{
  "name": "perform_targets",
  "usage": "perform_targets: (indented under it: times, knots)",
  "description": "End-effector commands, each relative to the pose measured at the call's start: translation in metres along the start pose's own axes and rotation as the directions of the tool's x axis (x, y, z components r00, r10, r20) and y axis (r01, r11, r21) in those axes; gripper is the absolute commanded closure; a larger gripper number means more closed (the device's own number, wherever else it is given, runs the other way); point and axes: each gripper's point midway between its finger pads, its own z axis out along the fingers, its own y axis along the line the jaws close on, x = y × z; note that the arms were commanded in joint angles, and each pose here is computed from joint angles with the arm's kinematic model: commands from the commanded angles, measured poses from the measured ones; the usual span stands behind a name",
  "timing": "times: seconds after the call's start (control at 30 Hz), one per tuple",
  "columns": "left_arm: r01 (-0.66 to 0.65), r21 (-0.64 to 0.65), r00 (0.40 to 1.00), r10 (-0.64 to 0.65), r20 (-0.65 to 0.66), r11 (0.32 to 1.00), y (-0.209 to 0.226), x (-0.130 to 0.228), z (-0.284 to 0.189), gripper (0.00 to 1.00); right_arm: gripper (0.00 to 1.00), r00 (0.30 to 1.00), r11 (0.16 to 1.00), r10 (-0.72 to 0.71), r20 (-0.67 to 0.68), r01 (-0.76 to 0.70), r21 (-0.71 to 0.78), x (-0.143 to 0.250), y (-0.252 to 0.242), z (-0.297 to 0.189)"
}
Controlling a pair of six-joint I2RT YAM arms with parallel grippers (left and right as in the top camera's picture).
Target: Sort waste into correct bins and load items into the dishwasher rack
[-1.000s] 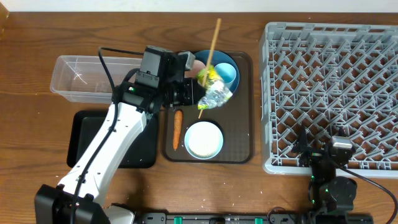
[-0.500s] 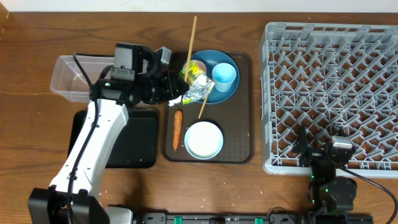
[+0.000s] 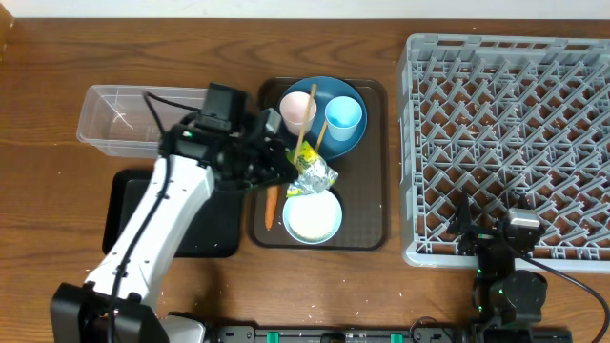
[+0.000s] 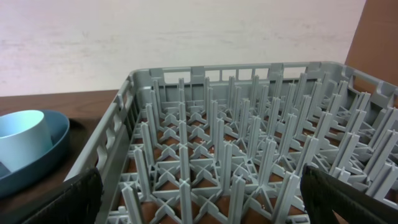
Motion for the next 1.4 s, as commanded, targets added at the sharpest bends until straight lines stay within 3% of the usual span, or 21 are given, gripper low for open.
perform_targets:
  times: [0.0,0.2,0.37,0.8,1.07,1.37]
  knots:
    - [-0.058,-0.103,0.998,0.059,0.011,0.993,0.012,0.004,0.013,0.94,0.01,1.0,1.0,0.013,-0.002,-0.013,-0.008,0.001,0.002,0.0]
    - [-0.117,-0.112,0.993,0.118,0.002,0.987,0.005,0.011,0.027,0.94,0.01,1.0,1.0,0.013,-0.002,-0.013,-0.008,0.001,0.002,0.0]
    - [-0.13,-0.164,0.991,0.131,-0.003,0.978,0.01,0.014,0.029,0.73,0.01,1.0,1.0,0.013,-0.002,-0.013,-0.008,0.001,0.002,0.0]
    - [-0.136,-0.196,0.99,0.128,-0.055,0.971,0.013,0.03,0.032,0.7,0.01,1.0,1.0,0.013,-0.002,-0.013,-0.008,0.001,0.002,0.0]
    - [-0.117,-0.268,0.992,0.098,-0.083,0.956,0.035,0.04,0.035,0.37,0.01,1.0,1.0,0.013,-0.002,-0.013,-0.008,0.001,0.002,0.0]
    - [-0.07,-0.277,0.995,0.049,-0.083,0.958,0.06,0.055,0.058,0.35,0.01,1.0,1.0,0.013,-0.002,-0.013,-0.008,0.001,0.002,0.0]
